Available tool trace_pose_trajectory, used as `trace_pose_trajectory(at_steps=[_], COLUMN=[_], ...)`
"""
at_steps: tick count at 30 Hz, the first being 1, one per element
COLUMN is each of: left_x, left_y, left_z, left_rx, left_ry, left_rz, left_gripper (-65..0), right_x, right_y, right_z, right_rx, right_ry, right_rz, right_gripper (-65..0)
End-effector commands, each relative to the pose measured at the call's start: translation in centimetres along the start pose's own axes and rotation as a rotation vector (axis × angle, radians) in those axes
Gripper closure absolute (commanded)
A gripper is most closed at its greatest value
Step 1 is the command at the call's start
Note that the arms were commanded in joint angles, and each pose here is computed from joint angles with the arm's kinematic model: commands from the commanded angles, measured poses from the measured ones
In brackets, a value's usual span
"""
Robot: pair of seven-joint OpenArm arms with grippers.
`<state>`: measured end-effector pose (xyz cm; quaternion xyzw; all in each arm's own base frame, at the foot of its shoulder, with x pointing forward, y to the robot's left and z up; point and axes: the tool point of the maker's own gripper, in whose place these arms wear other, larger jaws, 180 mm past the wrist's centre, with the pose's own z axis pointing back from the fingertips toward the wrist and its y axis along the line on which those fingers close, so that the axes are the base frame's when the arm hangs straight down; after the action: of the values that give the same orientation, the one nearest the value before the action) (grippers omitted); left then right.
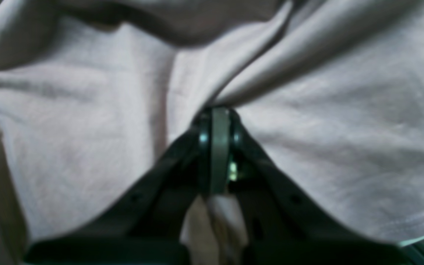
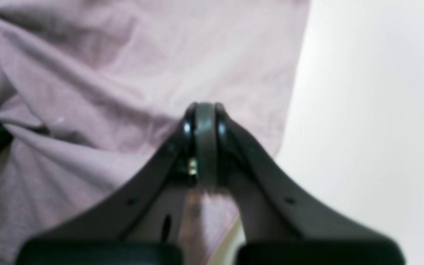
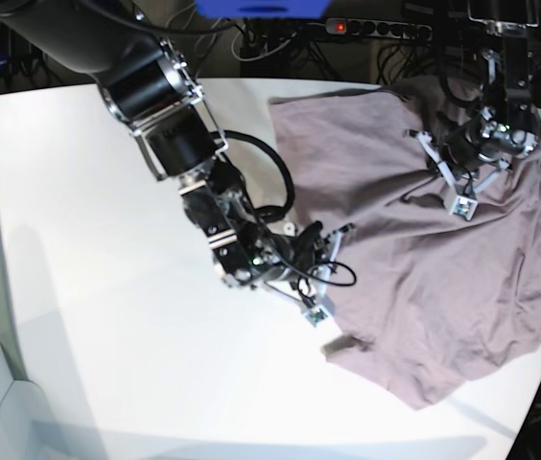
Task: Layout the t-shirt on the table in an organized manner, then fold the t-shirt properly
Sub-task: 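Release with the right gripper and reach it across to grasp the shirt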
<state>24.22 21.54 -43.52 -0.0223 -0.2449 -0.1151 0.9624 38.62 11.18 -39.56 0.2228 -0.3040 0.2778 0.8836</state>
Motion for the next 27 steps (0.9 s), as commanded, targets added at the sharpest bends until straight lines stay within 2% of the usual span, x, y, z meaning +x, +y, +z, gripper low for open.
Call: trace_pose_trajectory(at_steps=[1,5,12,15,21,27], left_x=[-1.5,-1.5,-1.3,-1.1,1.1,3.3], left_y=[-0.4,-0.3,-0.3,-0.1,1.1,2.4], left_z=[-0.1,-0.1,-0.1,-0.3,-1.6,-2.9], left_rx=[-0.012,-0.009,-0.008,-0.007,0.0,0.007], left_ry=[0.062,0.061,0.057,0.056,0.015,-0.031], left_rz=[-0.005,-0.007,-0.006,-0.002,0.027,0.063], left_gripper=[0.0,0.0,0.0,0.0,0.0,0.0], right_x=[2.6,0.7,-4.2,-6.0,-8.8,-10.9], right_y=[0.4,0.0,-1.2,-3.4,-7.7,-6.5], right_z=[0.4,-0.5,-1.7,-0.7,3.5,7.7], right_rx=[0.015,0.012,-0.002,-0.042,-0.126,-0.147], right_ry=[-0.066,-0.025,0.1,0.113,0.139,0.163], right_rz=[0.01,-0.017,-0.069,-0.072,-0.137,-0.066], right_gripper=[0.0,0.0,0.0,0.0,0.0,0.0])
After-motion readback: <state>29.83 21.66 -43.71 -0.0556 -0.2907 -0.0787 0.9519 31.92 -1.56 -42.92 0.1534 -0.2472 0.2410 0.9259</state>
